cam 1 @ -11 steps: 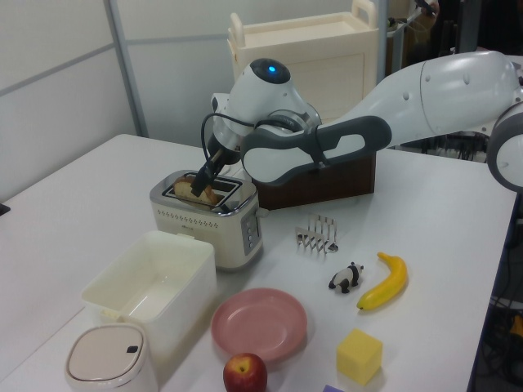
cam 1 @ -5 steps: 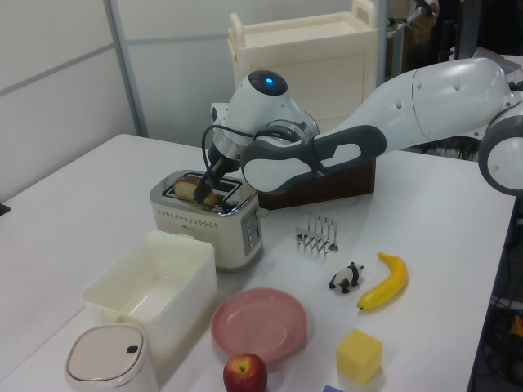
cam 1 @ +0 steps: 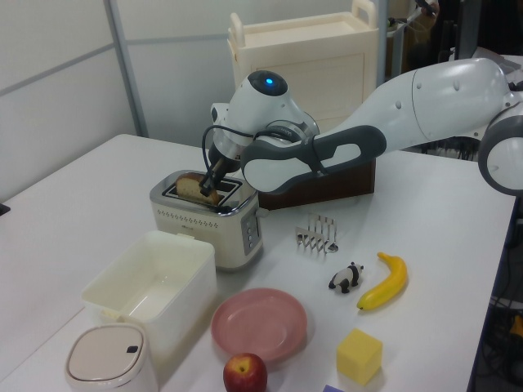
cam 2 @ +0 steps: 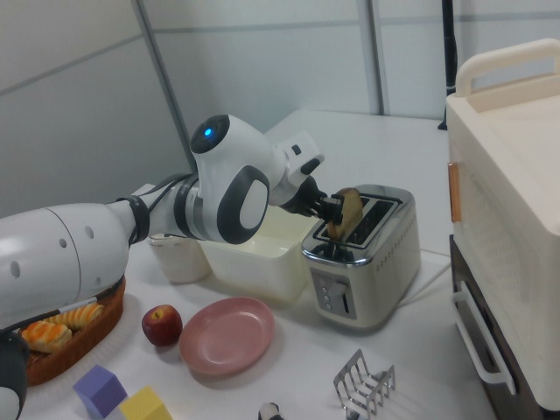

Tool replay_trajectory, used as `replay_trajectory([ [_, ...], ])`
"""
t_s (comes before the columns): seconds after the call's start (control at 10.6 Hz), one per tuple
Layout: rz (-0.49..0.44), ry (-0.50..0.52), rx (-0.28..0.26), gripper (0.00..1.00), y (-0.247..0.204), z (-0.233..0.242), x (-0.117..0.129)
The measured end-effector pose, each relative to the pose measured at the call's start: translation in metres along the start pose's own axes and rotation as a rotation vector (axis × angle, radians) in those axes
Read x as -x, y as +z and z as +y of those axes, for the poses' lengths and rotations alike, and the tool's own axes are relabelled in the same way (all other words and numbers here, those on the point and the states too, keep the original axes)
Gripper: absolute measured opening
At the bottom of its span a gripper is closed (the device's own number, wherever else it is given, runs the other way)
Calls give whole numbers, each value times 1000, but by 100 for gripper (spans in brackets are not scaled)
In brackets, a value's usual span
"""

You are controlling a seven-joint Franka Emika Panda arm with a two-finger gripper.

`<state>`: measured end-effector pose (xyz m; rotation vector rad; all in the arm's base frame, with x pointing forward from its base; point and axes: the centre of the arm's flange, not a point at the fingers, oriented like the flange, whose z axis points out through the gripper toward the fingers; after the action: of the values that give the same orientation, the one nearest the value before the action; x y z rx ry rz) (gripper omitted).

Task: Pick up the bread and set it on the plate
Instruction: 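Lower the gripper and close it on the toast slice, then lift the toast slice up out of the toaster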

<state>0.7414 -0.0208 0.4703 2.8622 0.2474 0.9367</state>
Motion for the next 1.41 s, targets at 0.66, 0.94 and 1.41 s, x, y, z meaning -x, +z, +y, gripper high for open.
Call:
replay_trajectory([
  [0.66, 50, 32, 33, 12, -41, 18, -19],
  [0.94, 37, 55, 54, 12, -81, 21, -29],
  [1.41, 23, 135, 48, 12, -168, 19, -43],
])
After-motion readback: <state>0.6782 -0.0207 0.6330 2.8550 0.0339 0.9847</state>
